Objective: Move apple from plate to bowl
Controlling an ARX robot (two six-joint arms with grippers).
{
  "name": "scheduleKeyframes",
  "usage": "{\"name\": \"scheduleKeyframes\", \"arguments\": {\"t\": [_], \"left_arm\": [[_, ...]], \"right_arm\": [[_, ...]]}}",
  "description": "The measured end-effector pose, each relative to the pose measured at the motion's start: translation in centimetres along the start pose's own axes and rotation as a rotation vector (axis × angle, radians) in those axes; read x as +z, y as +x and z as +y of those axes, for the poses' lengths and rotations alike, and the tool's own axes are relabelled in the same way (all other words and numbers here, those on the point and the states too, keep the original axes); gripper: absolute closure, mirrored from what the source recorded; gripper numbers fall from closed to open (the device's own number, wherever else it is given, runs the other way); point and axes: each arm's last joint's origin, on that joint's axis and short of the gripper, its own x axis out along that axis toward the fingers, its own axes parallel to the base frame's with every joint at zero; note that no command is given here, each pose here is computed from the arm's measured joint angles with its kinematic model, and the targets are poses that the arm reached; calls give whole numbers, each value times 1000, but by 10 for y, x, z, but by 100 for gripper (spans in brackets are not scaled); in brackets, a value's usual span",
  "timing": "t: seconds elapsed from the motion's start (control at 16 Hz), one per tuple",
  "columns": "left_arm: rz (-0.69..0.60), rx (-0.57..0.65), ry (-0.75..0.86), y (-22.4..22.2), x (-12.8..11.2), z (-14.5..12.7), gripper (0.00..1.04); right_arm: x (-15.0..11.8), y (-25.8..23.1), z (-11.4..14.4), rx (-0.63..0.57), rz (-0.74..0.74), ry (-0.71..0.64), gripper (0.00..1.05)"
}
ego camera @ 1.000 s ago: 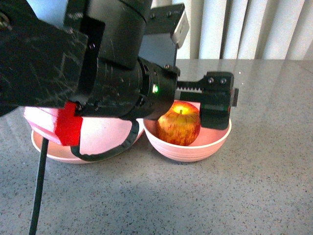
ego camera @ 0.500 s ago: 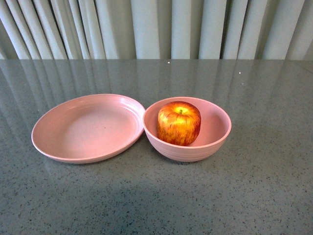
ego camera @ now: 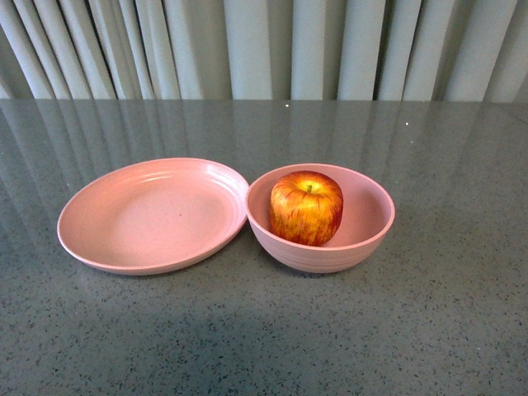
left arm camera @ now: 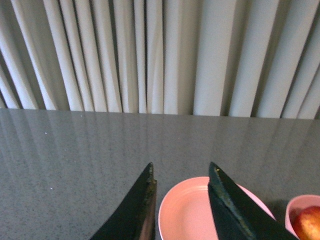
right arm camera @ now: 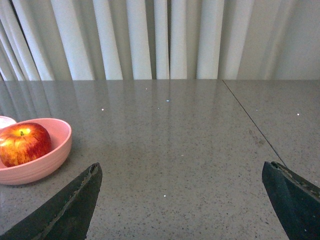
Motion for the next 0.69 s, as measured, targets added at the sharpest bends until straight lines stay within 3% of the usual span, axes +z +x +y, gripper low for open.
{"name": "scheduleKeyframes", "arguments": {"t": [0.19, 0.69], "left_arm": [[41, -2, 8, -14, -39, 11, 104], [29, -9, 10, -42, -79, 30, 104]], "right_arm": [[0, 0, 0, 0, 0, 0, 7], [0, 0, 0, 0, 0, 0, 7]]}}
